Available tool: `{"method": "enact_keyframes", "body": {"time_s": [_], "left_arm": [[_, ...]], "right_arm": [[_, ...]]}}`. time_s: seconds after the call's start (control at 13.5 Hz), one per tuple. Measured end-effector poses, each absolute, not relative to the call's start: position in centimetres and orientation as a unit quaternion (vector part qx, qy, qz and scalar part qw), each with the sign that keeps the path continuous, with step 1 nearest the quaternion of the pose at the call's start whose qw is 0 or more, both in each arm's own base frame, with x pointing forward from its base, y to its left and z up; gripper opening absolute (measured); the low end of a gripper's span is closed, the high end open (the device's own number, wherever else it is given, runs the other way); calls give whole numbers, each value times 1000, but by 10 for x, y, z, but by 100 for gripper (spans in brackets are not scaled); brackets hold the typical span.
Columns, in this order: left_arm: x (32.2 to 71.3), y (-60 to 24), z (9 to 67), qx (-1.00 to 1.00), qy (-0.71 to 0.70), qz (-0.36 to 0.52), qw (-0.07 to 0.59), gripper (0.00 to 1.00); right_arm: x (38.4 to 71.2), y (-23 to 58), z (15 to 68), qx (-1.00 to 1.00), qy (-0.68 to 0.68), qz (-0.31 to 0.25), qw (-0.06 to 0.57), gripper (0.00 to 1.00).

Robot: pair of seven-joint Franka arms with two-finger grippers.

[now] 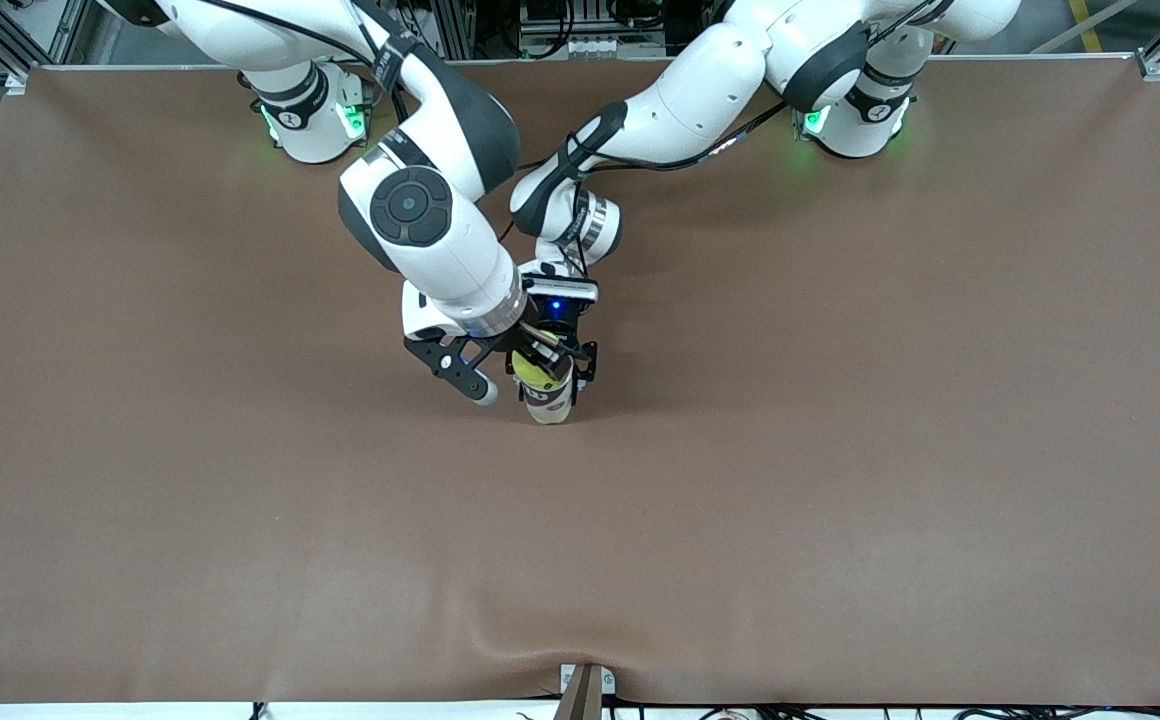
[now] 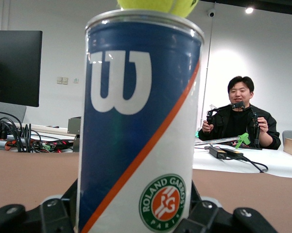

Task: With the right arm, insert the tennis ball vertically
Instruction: 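Push the second ball into the can and open the right gripper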

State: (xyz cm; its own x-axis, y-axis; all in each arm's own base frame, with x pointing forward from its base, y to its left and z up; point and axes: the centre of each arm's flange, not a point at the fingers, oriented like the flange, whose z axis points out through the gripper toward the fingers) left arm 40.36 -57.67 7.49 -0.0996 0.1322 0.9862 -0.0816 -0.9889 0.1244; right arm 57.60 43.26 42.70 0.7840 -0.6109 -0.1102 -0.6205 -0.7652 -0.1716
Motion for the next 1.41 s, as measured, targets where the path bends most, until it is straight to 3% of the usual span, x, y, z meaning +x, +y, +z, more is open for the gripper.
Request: {"method": "enact_keyframes", "body": {"time_s": [0.67,0.89,1.41], "left_arm": [[404,-577,75,667,19,741,72,82],[404,-577,75,667,19,741,72,83],[404,-576,75,667,19,741,72,83]], "right_arm": [[578,433,416,-939,329,30,95,70],[580,432,420,-938,331,28,98,97],[594,408,440,-936,339,26,93,100]]}}
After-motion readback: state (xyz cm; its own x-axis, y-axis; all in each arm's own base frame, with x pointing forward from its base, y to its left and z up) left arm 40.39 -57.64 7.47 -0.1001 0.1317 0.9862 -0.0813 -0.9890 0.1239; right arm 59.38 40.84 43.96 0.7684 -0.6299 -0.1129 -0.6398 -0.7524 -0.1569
